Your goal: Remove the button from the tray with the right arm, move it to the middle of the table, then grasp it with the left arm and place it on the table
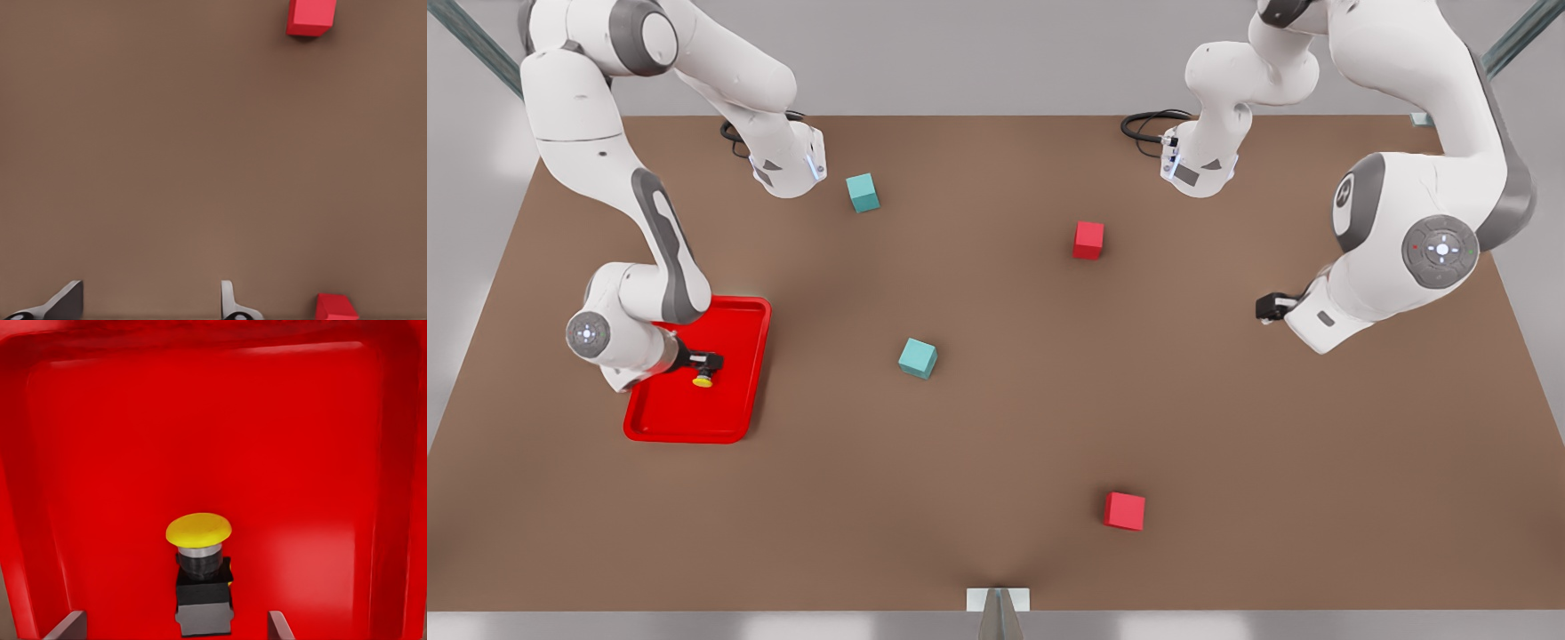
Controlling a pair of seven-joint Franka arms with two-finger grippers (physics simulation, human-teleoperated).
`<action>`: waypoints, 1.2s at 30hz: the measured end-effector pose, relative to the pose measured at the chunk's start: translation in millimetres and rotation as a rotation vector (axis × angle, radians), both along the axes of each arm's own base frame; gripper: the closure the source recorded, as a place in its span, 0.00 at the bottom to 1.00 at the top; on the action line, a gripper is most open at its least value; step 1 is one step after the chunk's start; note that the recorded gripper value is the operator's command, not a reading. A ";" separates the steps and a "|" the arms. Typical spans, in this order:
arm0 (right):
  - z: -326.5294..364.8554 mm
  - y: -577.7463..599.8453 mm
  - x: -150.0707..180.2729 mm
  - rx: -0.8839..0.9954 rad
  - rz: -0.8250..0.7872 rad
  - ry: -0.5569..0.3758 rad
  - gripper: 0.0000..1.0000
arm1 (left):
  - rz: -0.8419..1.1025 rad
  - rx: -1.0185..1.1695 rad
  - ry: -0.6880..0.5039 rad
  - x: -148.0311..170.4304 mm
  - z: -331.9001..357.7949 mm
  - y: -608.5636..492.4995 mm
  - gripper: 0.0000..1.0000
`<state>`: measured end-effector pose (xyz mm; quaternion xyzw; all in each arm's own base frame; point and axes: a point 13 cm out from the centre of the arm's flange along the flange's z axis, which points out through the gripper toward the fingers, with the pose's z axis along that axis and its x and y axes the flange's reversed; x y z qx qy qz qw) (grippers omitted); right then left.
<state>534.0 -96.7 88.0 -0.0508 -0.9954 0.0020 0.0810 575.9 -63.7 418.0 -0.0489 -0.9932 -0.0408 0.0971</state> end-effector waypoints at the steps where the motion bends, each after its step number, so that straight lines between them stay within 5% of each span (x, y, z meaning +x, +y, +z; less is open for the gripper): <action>1: -7.0 -0.9 -2.2 0.002 0.006 -0.020 0.00 | -0.001 0.001 0.008 2.2 -7.5 -0.7 0.00; 17: -39.4 6.4 -16.0 0.020 0.086 -0.138 0.00 | -0.010 0.000 -0.001 11.4 -19.6 -5.1 0.00; 18: -40.1 6.4 -16.0 0.021 0.089 -0.139 0.05 | -0.011 0.000 -0.001 11.4 -19.7 -6.0 0.00; 21: -43.0 5.3 -16.4 0.024 0.096 -0.141 0.48 | -0.013 0.000 -0.002 11.6 -19.7 -6.7 0.00; 22: -43.3 2.2 -16.6 0.025 0.097 -0.142 0.54 | -0.013 -0.001 -0.002 11.6 -19.7 -6.7 0.00; 28: -42.0 0.4 -12.0 0.031 0.134 -0.153 0.60 | -0.027 0.000 -0.001 10.4 -19.7 -15.3 0.00; 36: 90.9 93.5 109.0 0.032 0.311 -0.306 0.60 | -0.029 0.001 0.000 9.5 -19.8 -18.0 0.00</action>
